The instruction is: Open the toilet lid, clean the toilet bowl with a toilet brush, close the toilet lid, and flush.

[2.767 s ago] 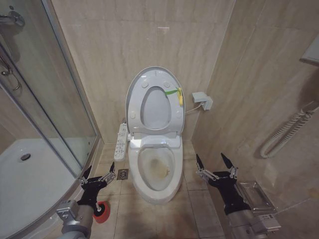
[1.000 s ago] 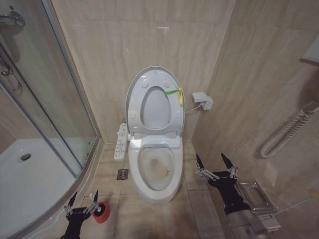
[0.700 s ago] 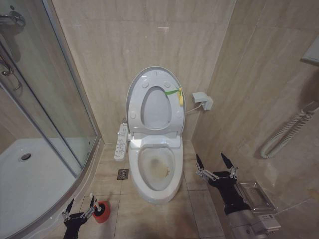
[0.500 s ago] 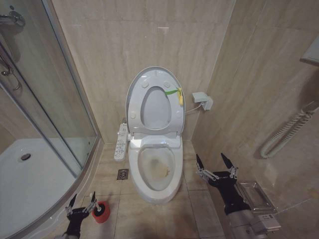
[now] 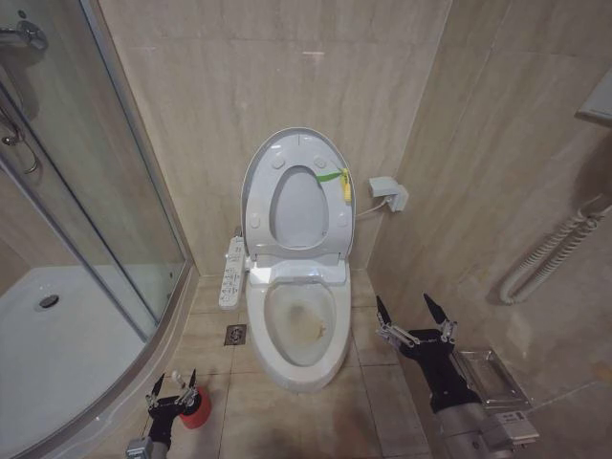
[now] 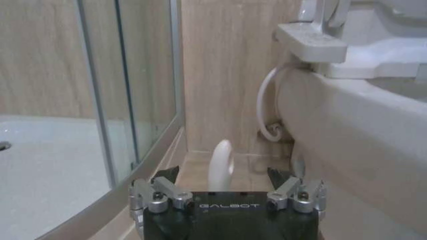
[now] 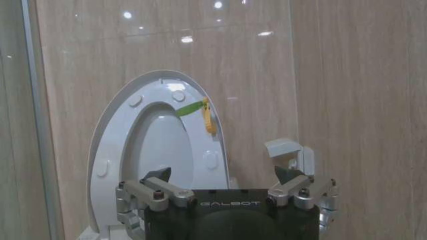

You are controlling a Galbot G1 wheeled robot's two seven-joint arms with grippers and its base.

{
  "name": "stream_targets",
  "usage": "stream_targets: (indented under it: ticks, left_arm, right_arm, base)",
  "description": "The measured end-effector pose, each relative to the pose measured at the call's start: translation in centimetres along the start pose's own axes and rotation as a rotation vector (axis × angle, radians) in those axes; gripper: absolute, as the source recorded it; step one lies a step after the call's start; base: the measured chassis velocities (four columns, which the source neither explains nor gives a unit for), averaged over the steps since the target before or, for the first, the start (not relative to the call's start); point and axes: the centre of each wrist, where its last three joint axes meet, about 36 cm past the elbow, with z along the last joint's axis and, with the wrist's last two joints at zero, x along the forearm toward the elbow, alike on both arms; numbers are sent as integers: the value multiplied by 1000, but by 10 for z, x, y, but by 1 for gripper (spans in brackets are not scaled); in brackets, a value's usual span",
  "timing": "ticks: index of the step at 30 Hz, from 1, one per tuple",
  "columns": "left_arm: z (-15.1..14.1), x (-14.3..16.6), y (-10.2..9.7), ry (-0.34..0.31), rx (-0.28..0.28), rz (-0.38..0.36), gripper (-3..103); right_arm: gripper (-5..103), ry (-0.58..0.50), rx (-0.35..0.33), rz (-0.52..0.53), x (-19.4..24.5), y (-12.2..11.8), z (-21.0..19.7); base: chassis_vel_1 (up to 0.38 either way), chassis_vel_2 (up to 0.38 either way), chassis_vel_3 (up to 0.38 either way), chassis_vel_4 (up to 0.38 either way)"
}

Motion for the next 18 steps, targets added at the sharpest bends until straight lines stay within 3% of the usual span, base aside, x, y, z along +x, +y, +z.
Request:
stream_targets:
  ticks: [11,12,18]
  left_arm:
    - [10,-3,8,-1,-6,-3,89]
    - [12,-4,8,1,-6,0,72]
    - [16,-6,9,-2,-26,26,72]
  right_arm:
    - [100,0,0,0,0,0,0]
    - [100,0,0,0,0,0,0]
    - [100,0,0,0,0,0,0]
  base:
    - [0,0,0,0]
    - [0,0,0,0]
    - [0,0,0,0]
